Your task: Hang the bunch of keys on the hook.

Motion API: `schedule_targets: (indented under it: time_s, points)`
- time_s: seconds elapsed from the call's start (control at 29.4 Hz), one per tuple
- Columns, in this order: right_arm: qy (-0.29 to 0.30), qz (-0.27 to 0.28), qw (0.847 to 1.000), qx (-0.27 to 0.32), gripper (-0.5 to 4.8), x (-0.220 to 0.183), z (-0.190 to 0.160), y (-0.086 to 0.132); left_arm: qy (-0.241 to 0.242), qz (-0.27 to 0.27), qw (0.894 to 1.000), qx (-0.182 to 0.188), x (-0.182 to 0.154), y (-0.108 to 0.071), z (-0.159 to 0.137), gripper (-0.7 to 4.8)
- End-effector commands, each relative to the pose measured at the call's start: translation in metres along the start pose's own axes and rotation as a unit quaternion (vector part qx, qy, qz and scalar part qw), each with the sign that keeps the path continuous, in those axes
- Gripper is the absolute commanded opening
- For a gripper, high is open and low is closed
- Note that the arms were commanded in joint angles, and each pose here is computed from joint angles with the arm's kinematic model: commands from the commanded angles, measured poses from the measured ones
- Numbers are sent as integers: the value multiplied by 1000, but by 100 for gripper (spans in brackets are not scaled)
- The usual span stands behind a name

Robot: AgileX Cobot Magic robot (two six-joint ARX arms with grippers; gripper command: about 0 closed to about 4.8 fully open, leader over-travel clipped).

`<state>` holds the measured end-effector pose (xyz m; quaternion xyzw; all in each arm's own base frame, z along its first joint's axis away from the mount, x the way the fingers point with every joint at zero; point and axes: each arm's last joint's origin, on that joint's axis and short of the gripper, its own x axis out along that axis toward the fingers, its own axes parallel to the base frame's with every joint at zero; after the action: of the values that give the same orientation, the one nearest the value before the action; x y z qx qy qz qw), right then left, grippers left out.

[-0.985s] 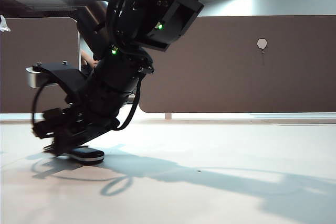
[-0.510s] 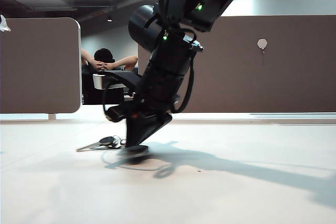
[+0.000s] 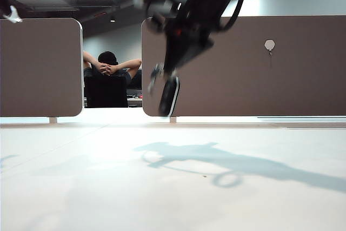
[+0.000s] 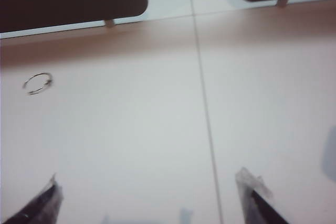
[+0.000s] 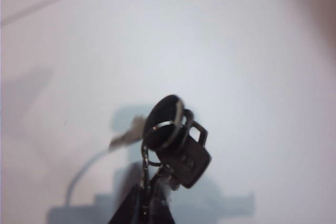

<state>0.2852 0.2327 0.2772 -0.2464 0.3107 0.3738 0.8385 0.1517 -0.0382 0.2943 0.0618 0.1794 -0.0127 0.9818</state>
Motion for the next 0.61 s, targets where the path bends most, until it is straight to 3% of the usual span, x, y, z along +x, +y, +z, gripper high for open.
schedule_targets:
  time_s: [0.03,0.1,0.31,0.44,0.48,0.61]
  points:
    - [-54,-24,998,-6,-3,-36,8,-16,-23,-17,999,-24,-1,-1,5,479]
    - [-84,-47,995,-11,-3,-58,10,-26,-34,-18,999,-28,-1,-1,7,479]
    - [-138,-25,990,-14,-3,-90,12,-34,-81,-98,990,-56,-2,-5,17,479]
    - [-148,-14,989,-18,-3,-97,14,-31,-105,-217,969,-46,-3,-12,22,479]
    - [-158,3,987,-25,-3,-101,15,-27,-110,-256,959,-44,-2,-15,24,479]
    - [-196,82,976,-42,-3,-113,17,-20,-128,-319,939,-33,4,-20,28,479]
